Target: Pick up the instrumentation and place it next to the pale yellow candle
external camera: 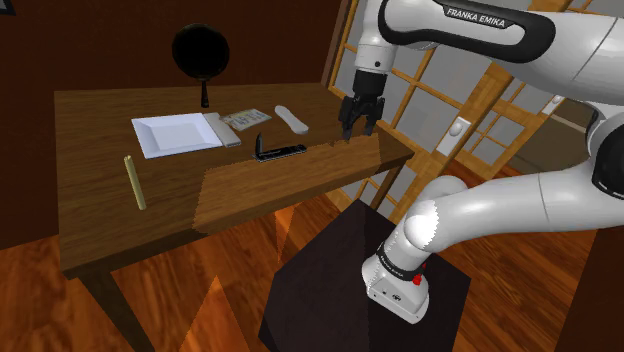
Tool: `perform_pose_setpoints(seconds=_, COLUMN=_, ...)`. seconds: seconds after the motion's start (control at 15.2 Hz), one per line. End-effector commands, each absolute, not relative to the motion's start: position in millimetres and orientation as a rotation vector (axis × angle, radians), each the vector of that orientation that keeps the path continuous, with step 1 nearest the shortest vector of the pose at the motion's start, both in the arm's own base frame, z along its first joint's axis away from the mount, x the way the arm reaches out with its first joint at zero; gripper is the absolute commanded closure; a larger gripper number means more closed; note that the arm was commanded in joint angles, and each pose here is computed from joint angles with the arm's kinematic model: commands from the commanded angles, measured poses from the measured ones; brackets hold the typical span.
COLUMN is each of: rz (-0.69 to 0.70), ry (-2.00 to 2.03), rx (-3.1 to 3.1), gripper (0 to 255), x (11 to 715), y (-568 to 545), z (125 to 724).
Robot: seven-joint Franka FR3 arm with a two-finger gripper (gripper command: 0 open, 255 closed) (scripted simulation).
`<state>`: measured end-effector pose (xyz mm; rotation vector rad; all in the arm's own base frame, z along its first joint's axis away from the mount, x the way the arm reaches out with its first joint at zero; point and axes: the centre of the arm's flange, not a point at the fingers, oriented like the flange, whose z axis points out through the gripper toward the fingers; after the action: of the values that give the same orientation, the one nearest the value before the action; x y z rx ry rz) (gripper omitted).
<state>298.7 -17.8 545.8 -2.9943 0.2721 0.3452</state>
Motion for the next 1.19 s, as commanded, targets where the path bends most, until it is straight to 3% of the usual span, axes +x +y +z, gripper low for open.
perform_pose_setpoints(seconds=0.0, rz=0.345, ry=0.272, rx=-2.994, gripper=0, x=299, y=-18, z=546)
perform_pose_setpoints(seconds=1.12, rz=0.196, ry=0.357, rx=-3.062, gripper=0, x=468, y=-97, z=458)
